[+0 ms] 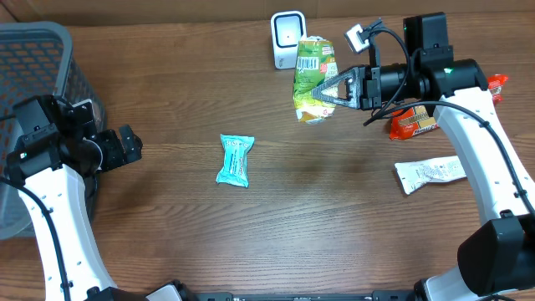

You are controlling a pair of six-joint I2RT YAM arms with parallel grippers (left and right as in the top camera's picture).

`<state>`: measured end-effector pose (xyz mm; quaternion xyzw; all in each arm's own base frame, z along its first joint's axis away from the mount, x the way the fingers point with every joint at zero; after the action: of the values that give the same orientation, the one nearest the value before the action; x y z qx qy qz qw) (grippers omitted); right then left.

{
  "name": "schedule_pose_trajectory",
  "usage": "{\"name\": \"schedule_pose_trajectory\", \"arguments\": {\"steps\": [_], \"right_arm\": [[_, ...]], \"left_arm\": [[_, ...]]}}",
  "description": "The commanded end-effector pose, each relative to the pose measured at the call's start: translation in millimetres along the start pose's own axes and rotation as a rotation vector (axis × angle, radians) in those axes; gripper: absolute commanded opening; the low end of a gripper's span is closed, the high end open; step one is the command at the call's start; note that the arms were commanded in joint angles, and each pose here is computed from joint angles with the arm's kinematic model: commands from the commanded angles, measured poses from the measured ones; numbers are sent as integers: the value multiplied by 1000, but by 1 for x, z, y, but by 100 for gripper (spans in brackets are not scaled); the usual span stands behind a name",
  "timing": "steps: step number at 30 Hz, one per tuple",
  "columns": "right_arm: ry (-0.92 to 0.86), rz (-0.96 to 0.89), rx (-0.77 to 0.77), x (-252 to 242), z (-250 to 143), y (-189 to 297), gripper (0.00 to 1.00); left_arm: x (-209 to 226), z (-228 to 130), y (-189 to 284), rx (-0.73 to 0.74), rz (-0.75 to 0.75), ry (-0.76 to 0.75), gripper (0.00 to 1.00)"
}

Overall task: Scan the item barcode
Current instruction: 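Lift the green carton and carry it to the scanner, then hold the green carton in front of the scanner with the right gripper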

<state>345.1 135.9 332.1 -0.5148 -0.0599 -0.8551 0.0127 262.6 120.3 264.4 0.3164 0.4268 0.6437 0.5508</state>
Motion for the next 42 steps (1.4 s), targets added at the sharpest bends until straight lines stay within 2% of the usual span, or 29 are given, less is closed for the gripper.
{"name": "schedule_pose_trajectory", "arguments": {"steps": [1,8,14,18,22,28,33,39,41,42], "right_arm": [[83,-9,-17,24,5,6,4],[27,-261,-49,3,4,4,4],[-117,-561,-97,-20,1,0,4],[-183,-755,-161,-29,3,-1,4],[-175,-965,-258,-21,18,1,3],[-36,-1247,-339,-18,64,-6,3],[107,-1440,-291,-58,93,-29,3],[444,-1840,-330,-116,125,-48,4],[542,-1902,-324,-134,135,-54,4],[618,-1918,-265,-146,138,-59,4]], "left_arm": [[0,3,1,-3,5,17,99],[0,2,1,-3,5,17,99],[0,2,1,-3,5,17,100],[0,2,1,-3,5,17,100],[0,2,1,-3,5,17,100],[0,2,1,-3,5,17,100],[0,3,1,-3,5,17,99],[0,2,1,-3,5,17,100],[0,2,1,-3,5,17,100],[0,2,1,-3,5,17,100]]}}
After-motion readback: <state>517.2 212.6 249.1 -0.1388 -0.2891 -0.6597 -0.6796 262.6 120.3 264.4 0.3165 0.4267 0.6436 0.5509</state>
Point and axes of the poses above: each gripper's point midway between its finger pads, its own y axis back along the fingers, its own x axis along the line the jaws close on, z = x × y, the point moved 9 cm from there along y, back along the fingers, and after that the axes turned 9 degrees about -y, right-handed, at the moved point
